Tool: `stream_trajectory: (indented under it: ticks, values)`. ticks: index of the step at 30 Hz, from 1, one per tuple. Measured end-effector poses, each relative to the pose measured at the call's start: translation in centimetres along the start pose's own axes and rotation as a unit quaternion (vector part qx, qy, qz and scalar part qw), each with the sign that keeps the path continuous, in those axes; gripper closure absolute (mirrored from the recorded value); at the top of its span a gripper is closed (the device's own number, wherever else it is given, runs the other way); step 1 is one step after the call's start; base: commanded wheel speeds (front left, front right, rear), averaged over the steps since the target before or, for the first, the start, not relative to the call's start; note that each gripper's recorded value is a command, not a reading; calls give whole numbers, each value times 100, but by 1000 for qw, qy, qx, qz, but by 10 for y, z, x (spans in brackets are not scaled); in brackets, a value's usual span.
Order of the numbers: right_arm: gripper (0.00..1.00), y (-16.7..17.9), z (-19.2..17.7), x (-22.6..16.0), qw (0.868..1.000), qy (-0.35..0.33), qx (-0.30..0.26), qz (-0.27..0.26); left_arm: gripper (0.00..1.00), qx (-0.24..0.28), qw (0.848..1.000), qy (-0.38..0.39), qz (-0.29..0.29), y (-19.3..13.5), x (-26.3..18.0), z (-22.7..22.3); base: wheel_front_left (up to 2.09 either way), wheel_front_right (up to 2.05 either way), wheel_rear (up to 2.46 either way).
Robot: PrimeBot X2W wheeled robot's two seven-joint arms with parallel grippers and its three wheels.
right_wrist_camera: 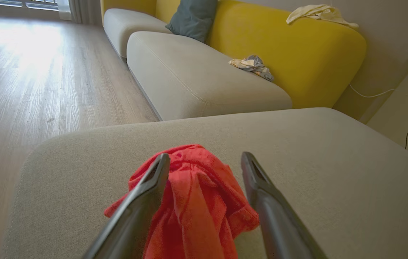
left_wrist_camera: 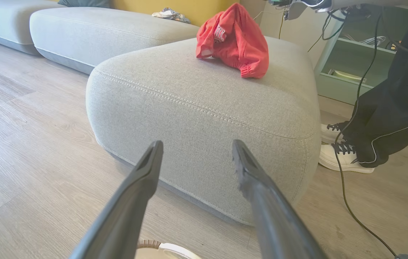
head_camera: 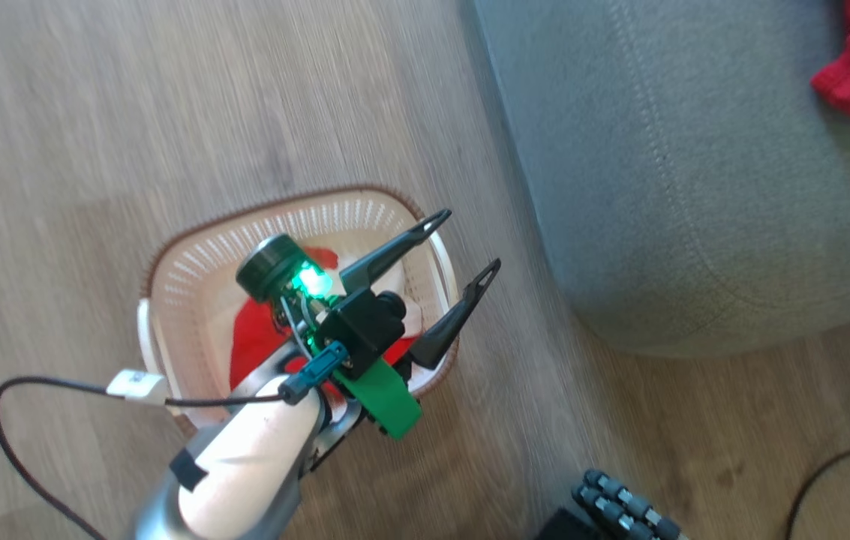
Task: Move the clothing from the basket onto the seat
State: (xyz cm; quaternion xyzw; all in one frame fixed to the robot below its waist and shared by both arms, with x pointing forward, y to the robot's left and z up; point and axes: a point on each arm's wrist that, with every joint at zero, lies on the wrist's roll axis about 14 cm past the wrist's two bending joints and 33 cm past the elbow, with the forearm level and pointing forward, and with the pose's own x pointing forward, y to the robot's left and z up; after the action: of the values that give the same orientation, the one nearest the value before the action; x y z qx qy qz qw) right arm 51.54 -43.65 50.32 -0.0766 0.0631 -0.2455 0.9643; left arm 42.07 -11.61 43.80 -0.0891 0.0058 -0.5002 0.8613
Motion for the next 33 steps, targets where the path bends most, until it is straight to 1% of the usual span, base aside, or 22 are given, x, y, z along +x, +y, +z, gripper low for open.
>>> stream_trajectory:
  ticks: [8, 11, 14, 19, 23, 29, 33]
  values:
    - [0, -4, 43, -29, 998, -57, -6, 24, 0, 21, 999, -18, 36, -5, -12, 36, 0, 0, 0]
    - [0, 2, 67, -39, 995, -91, -7, 43, 0, 22, 998, -29, 56, -5, -19, 50, 0, 0, 0]
    - [0, 17, 88, -51, 989, -126, -5, 73, 0, 29, 996, -36, 78, -4, -28, 62, 0, 0, 0]
    - [0, 52, 124, -84, 971, -192, 10, 139, 0, 36, 990, -47, 126, 4, -47, 77, 0, 0, 0]
    - [0, 73, 139, -113, 955, -229, 36, 183, 0, 52, 979, -58, 188, 23, -67, 92, 0, 0, 0]
    - [0, 105, 135, -153, 936, -242, 73, 243, 0, 56, 961, -75, 259, 40, -98, 107, 0, 0, 0]
    - [0, 123, 127, -176, 927, -240, 100, 269, 0, 60, 945, -84, 310, 54, -122, 116, 0, 0, 0]
